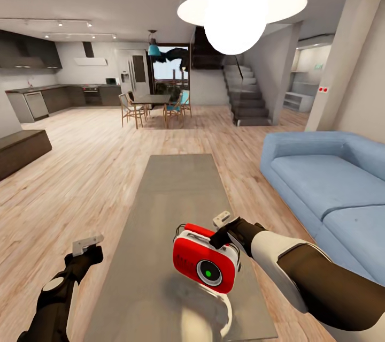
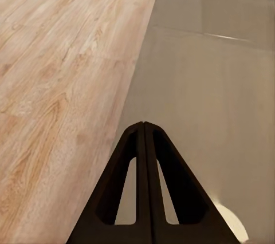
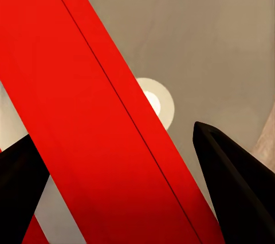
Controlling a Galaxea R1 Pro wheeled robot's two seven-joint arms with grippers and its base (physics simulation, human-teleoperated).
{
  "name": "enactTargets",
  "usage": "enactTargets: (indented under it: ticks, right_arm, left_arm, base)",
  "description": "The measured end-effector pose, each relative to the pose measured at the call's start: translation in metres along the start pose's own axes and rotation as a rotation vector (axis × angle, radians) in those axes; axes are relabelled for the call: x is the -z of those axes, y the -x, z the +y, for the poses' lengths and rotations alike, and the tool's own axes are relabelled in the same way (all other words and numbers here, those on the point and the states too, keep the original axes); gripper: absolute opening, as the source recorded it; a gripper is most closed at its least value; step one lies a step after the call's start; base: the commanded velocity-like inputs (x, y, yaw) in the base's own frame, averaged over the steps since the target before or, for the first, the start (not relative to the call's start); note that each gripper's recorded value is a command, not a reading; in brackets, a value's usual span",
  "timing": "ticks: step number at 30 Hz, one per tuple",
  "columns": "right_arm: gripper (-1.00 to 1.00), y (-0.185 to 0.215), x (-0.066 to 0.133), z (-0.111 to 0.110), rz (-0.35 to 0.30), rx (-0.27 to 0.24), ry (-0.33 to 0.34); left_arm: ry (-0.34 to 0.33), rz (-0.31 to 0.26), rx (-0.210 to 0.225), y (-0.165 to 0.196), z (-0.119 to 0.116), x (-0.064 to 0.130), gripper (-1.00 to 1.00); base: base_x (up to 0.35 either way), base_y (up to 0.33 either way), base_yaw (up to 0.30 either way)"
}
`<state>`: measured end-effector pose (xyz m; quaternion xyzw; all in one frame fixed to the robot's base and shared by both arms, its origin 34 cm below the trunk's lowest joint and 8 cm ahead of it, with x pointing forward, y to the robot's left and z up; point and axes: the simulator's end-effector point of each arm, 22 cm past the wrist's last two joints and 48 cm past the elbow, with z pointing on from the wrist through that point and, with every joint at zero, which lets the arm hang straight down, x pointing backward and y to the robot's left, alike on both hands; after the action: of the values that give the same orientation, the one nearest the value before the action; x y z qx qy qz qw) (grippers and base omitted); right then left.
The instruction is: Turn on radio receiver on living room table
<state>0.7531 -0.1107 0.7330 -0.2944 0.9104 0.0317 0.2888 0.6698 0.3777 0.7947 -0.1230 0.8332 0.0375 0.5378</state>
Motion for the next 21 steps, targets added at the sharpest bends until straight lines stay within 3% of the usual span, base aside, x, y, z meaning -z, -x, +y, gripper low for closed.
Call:
enactTargets:
  ticks: [21]
  right_arm:
    - [-1.00, -0.012, -0.018, 0.003, -0.002, 0.001, 0.001]
  left_arm:
    - [-0.005, -0.004, -0.001, -0.019, 0.000, -0.008, -1.00]
  base:
    - [0.000, 0.000, 0.000]
